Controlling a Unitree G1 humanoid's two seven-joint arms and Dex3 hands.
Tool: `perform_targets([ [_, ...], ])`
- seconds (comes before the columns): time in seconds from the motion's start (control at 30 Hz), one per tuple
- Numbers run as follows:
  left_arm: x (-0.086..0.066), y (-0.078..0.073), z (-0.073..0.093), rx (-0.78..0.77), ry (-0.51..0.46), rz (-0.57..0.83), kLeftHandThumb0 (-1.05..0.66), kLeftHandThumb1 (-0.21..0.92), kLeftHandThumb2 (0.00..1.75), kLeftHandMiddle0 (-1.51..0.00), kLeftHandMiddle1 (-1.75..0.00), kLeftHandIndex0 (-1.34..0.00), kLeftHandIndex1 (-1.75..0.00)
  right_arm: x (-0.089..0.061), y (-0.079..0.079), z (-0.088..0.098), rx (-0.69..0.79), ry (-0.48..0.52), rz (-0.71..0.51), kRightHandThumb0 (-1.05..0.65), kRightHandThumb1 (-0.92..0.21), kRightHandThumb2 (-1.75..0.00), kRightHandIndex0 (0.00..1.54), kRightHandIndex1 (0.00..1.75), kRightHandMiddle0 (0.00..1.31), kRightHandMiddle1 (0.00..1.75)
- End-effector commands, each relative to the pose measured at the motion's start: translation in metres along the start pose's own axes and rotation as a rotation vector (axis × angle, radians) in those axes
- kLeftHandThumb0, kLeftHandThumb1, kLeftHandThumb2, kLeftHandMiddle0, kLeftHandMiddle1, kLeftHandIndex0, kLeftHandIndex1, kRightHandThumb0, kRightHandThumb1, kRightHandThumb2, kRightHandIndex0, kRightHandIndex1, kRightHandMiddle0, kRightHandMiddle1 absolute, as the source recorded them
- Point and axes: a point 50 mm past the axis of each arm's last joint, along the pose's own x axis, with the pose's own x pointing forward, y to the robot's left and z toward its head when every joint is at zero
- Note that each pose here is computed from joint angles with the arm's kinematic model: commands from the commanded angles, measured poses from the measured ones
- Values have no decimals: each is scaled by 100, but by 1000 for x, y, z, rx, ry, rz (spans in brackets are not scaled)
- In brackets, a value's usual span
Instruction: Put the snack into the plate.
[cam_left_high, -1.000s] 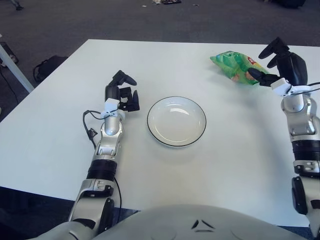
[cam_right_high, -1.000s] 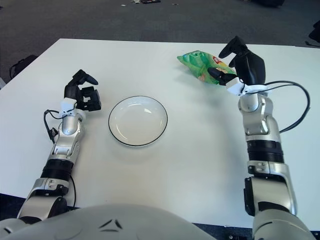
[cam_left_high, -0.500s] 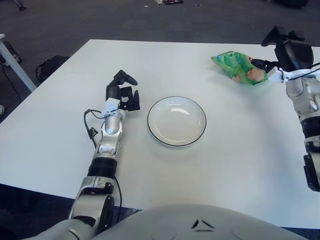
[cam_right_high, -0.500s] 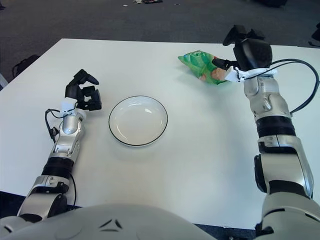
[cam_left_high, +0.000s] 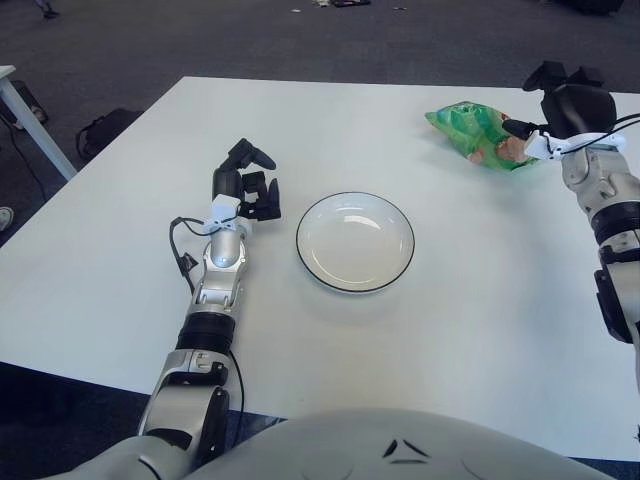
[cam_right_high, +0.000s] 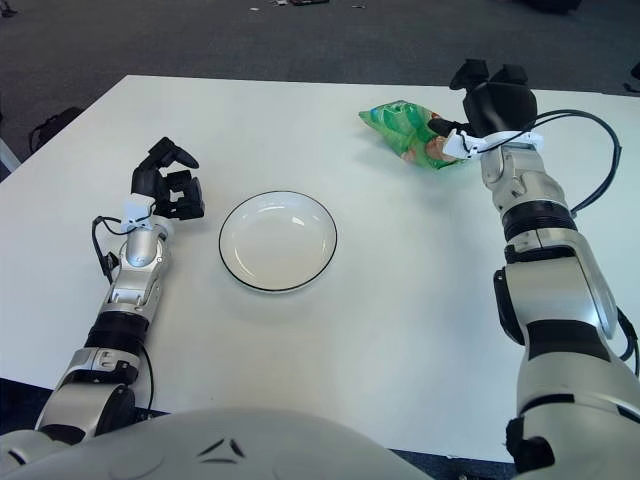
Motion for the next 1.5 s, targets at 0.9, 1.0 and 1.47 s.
perform_targets([
  [0.9, -61, -1, -48, -5, 273, -4, -51, 25, 140, -134, -175, -67, -175, 14, 20, 34, 117, 32, 179, -95, -92, -102, 2, 78, 0, 98],
  [1.0, -62, -1, -48, -13, 273, -8, -51, 25, 140, -135, -175, -67, -175, 15, 22, 39, 120, 26, 186, -95, -92, -103, 3, 78, 0, 98],
  [1.47, -65, -1, -48, -28, 270, -21, -52, 23, 142, -136, -175, -69, -175, 13, 34, 55, 156, 12, 254, -93, -92, -102, 1, 69, 0, 103],
])
